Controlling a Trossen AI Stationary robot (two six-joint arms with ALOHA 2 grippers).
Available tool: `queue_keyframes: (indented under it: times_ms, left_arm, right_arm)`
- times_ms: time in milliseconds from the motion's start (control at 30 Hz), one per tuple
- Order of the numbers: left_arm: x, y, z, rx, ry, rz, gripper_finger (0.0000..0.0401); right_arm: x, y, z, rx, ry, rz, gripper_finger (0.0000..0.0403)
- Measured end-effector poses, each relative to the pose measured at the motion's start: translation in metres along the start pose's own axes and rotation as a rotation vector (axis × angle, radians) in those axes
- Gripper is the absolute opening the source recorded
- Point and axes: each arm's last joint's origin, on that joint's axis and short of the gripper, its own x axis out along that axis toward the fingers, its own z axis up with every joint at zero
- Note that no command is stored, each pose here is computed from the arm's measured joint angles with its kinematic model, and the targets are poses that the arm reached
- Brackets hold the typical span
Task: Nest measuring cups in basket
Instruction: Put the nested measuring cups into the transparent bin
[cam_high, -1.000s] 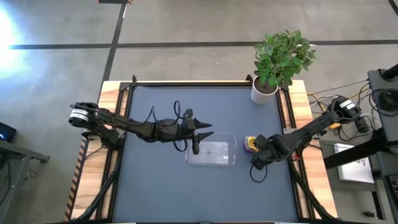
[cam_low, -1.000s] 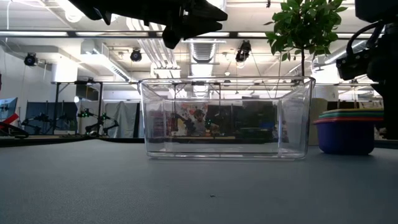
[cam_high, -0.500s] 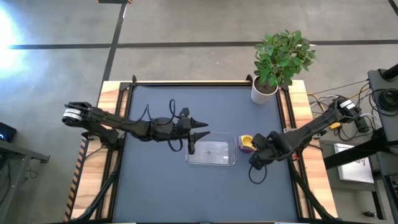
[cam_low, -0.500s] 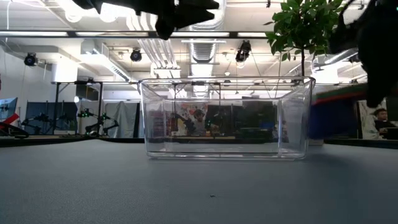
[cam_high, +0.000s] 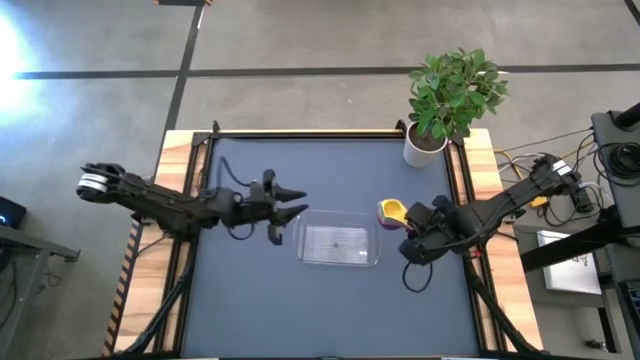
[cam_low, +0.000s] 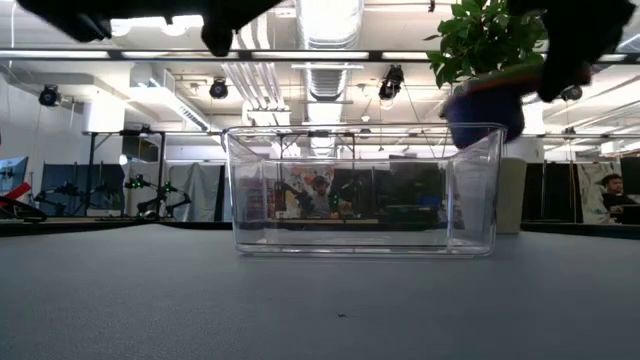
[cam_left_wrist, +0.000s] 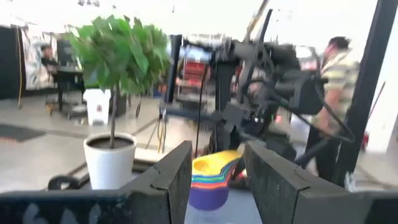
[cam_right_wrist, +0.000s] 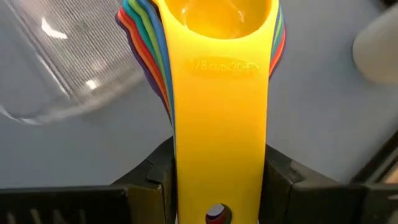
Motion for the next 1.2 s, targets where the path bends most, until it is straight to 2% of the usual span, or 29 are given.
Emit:
queue_keyframes:
  times_ms: [200, 333, 467, 600, 767, 967, 1200]
  left_arm:
    - [-0.022, 0.007, -0.003, -0.036, -0.117, -0.007, 0.013]
    - [-0.024, 0.008, -0.003, -0.041, -0.133, -0.008, 0.013]
    - [-0.022, 0.006, -0.002, -0.04, -0.133, -0.023, 0.013]
    - [-0.018, 0.005, -0.002, -0.039, -0.132, -0.039, 0.013]
    - [-0.013, 0.003, -0.001, -0.038, -0.13, -0.053, 0.013]
    - [-0.012, 0.002, 0.0, -0.039, -0.129, -0.079, 0.013]
    - [-0.013, 0.002, -0.001, -0.038, -0.126, -0.086, 0.013]
  right_arm:
    - [-0.018, 0.01, 0.017, -0.056, -0.154, 0.084, 0.0132]
    - [-0.019, 0.024, 0.025, -0.111, -0.25, 0.204, 0.0132]
    - [-0.012, 0.036, 0.03, -0.166, -0.289, 0.23, 0.0131]
    - [0.002, 0.051, 0.039, -0.253, -0.324, 0.228, 0.0131]
    - [0.026, 0.071, 0.055, -0.351, -0.319, 0.293, 0.0131]
    - [0.06, 0.071, 0.073, -0.423, -0.265, 0.24, 0.0131]
    - [0.083, 0.077, 0.091, -0.485, -0.249, 0.374, 0.0131]
